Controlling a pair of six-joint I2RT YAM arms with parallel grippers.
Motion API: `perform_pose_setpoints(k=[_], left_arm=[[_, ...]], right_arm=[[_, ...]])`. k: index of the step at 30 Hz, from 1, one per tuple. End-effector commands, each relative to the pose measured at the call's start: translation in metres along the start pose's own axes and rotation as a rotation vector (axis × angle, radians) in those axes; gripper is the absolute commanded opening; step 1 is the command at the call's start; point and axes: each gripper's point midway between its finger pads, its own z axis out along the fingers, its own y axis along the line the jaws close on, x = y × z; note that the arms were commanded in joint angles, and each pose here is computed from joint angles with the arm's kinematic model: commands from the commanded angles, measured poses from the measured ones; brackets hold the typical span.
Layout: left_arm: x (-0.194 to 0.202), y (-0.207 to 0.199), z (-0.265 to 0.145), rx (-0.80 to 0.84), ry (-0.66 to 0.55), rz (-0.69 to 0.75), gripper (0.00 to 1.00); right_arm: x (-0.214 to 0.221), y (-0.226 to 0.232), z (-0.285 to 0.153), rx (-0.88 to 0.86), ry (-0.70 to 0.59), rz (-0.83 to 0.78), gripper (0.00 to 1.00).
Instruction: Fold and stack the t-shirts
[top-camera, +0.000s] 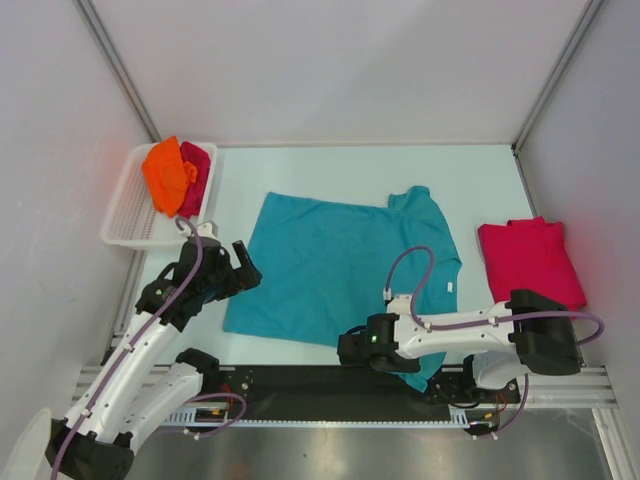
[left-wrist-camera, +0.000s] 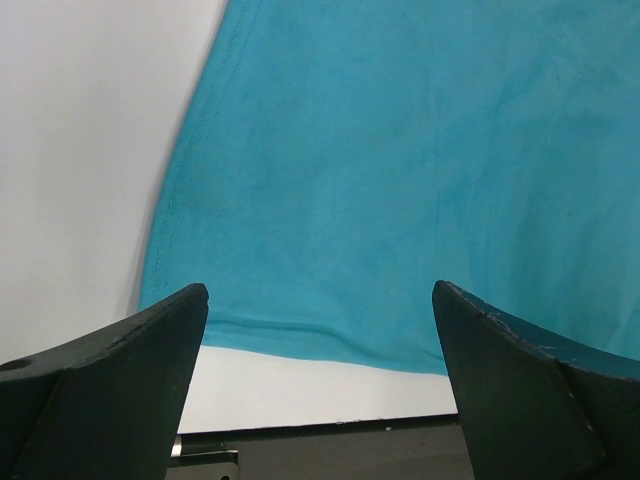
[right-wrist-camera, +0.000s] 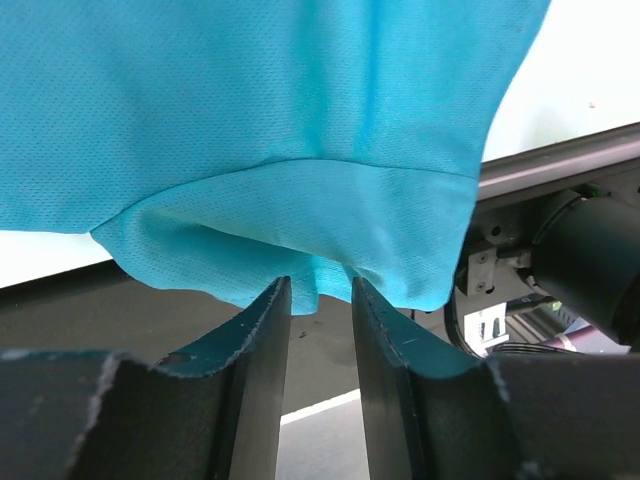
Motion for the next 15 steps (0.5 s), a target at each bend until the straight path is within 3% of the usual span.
perform_pose_setpoints(k=[1, 15], left_arm=[[-0.015, -0.010, -0.011, 0.039, -0.045, 0.019, 1.00], [-0.016, -0.010, -0.014, 0.038, -0.048, 0.021, 0.99]], right_arm=[[0.002, 0.008, 0.005, -0.011, -0.008, -0.024, 0.35], [0.012, 0.023, 0.018, -0.067, 0.037, -0.037, 0.31]])
